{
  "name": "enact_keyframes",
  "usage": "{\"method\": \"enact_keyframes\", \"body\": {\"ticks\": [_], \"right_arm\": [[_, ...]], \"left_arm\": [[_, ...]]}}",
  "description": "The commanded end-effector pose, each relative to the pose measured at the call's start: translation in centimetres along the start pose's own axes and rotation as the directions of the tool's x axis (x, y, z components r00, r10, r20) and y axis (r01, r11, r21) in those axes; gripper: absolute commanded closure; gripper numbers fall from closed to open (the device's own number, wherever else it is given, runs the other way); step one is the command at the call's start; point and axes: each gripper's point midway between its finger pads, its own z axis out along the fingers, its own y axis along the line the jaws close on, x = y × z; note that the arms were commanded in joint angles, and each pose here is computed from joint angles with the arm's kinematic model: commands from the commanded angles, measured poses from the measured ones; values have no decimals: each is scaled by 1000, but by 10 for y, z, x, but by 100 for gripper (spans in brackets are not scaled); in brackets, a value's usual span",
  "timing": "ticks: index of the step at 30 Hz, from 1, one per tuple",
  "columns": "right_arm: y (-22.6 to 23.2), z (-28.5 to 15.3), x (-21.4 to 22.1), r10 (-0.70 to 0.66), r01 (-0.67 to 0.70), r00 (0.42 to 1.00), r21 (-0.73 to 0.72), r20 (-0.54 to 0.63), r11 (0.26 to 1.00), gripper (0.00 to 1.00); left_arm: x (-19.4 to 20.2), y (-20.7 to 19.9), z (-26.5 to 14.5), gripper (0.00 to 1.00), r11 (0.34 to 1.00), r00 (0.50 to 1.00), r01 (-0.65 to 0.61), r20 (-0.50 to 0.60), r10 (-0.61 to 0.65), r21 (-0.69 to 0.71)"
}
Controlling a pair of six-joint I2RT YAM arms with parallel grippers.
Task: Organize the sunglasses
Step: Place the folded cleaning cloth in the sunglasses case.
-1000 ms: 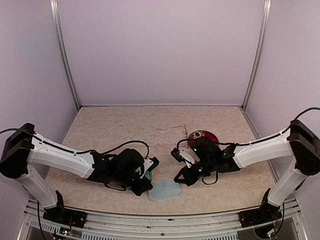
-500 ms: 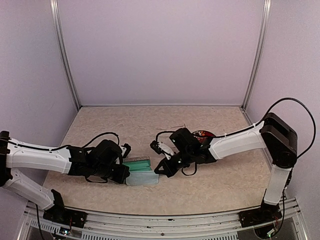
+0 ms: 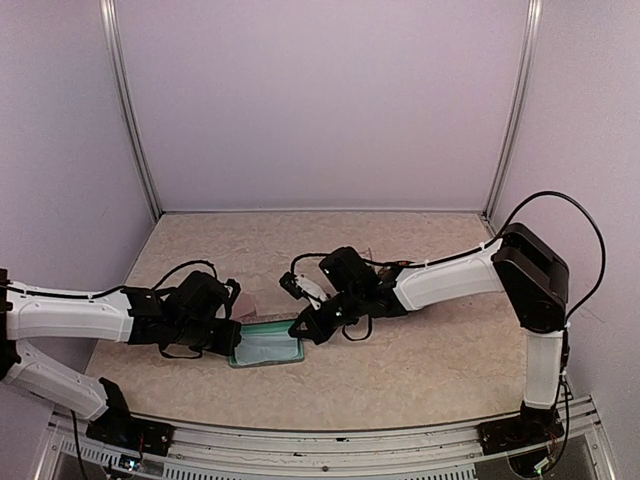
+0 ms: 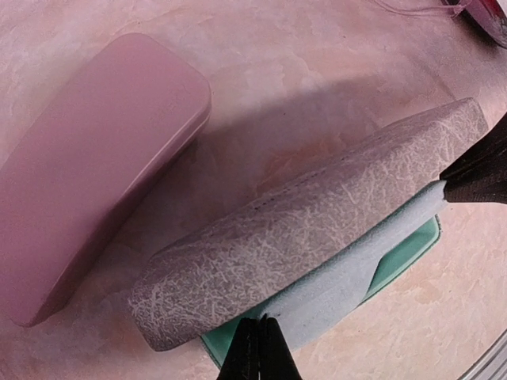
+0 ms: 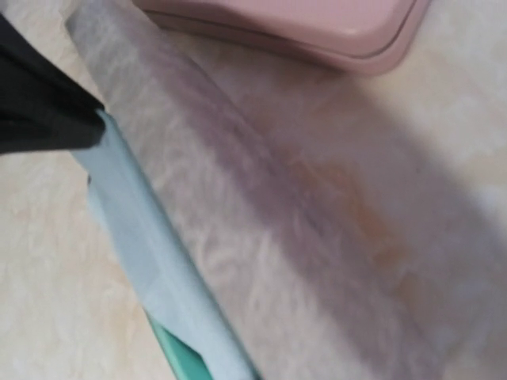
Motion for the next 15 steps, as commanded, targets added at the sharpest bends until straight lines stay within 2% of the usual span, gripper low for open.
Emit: {"method": "enact_keyframes", "body": {"ticks": [1,15], "right_arm": [[1,12,1,-22,21,1000,-10,-19,1000,100],[-3,16,4,-31,31,999,19,-30,999,100]], "left_arm": [[9,11,6,100,999,1000,2,-30,-3,-39],[7,14,21,100,997,999,-19,-37,16,-71]]}}
